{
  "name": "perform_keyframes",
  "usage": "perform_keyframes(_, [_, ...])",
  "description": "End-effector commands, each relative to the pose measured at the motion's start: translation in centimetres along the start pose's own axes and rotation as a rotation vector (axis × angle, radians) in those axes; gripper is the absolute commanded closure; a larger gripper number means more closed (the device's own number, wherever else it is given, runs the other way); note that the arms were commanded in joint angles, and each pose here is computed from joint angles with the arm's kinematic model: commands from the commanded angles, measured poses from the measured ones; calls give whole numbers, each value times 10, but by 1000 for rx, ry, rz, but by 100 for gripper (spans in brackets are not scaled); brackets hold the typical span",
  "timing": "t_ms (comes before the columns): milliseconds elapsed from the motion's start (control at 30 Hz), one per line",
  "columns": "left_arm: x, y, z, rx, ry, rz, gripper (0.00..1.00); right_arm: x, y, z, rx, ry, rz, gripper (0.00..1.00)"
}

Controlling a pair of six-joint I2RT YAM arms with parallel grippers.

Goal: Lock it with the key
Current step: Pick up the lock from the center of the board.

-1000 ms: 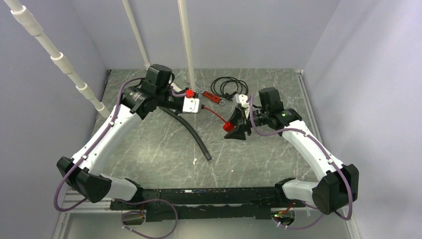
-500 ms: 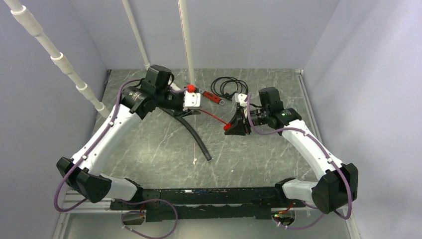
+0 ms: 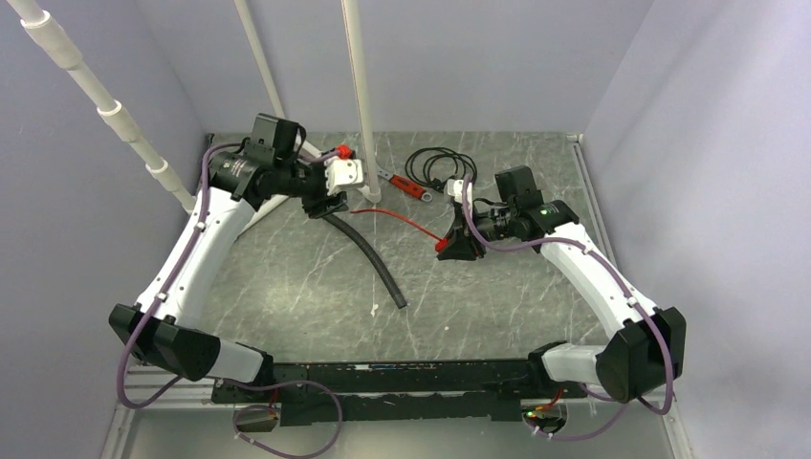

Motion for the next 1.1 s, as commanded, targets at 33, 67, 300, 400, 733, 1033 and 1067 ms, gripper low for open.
perform_keyframes(33, [-17, -2, -4, -48, 83, -89, 45, 19, 2, 8, -16, -28, 65, 100])
perform_keyframes(67, [-18, -2, -7, -59, 87, -86, 45, 19, 2, 8, -16, -27, 65, 100])
perform_keyframes(300, [-23, -6, -37, -95, 116, -113, 43, 19, 3, 9, -19, -30, 78, 100])
perform_keyframes(400, [-26, -9, -48, -109, 130, -133, 44, 18, 5, 10, -17, -32, 80, 100])
perform_keyframes(733, [-31, -13, -64, -153, 155, -152, 76, 16, 11, 12, -18, -45, 80, 100])
perform_keyframes(1033, [24, -10, -56, -117, -108, 17, 100, 32, 2, 12, -89, -136, 100, 100])
perform_keyframes(1067, [36, -8, -53, -106, -163, 70, 100, 37, 0, 12, -103, -164, 110, 100])
Point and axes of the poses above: each gripper's point midway between its finger pads, its own z axis back along the fingers, its own y axis along the line the jaws close on, x = y × z, the point moved 5 cm from there along z, back along the fingers, and after that the axes turned 8 degrees about -z, right-handed, at the moved point
